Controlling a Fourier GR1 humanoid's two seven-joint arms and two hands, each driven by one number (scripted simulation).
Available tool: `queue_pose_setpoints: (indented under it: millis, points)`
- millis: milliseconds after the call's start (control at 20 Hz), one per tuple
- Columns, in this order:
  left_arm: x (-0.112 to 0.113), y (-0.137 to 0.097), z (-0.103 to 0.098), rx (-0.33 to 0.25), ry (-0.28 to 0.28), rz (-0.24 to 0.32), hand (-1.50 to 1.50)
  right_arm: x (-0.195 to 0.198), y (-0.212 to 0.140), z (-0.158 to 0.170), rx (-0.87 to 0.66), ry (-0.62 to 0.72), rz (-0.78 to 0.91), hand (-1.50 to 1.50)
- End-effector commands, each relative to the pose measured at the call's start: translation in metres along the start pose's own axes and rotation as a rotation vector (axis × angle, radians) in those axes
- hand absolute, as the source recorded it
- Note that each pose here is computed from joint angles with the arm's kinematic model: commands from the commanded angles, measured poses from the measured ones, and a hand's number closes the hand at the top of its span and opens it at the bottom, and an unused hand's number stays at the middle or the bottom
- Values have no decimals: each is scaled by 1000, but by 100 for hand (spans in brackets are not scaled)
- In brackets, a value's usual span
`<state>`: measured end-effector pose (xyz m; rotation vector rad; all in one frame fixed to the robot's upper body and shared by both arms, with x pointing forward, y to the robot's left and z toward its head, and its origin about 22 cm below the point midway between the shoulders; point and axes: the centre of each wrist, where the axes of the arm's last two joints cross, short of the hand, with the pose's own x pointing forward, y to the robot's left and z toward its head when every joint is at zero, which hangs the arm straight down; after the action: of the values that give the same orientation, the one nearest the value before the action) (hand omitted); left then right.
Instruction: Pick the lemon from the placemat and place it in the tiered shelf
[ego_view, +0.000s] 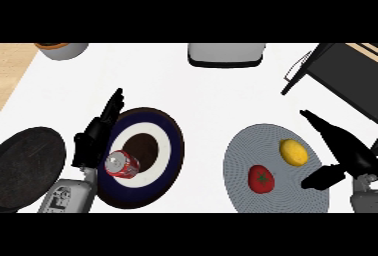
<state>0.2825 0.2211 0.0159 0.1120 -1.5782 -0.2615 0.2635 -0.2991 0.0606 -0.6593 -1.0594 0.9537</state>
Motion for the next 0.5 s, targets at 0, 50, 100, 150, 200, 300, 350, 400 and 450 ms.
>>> queue_pose_setpoints:
  millis: [0, 50, 100, 150, 200, 300, 350, 400, 450]
  points:
    - [-1, 6, 8, -1, 19, -14, 0, 29, -2, -6, -15, -1, -2, -150]
    - [-18, 9, -3, 5, 7, 13, 0, -6, 10, -4, 10, 12, 24, -150]
    - [-22, 5, 8, 2, 8, 12, 0, -2, 16, -9, -3, 8, 14, -150]
    - [7, 13, -2, -8, -4, -2, 0, 4, 17, -22, 17, 21, 20, -150]
    - [1, -7, 0, -2, 9, -7, 0, 6, 14, -4, 11, 14, 30, -150]
    - [9, 13, 0, 6, -10, -7, 0, -9, 25, -15, -1, 25, 13, -150]
    - [-3, 7, 4, 9, -10, 7, 0, 5, 10, -21, 13, 27, 11, -150]
    - [-4, 7, 6, 9, 13, 5, 0, -3, 26, -11, 12, 20, 14, -150]
    - [17, 7, 11, -12, 3, -10, 0, -1, 24, -14, 26, 33, 31, -150]
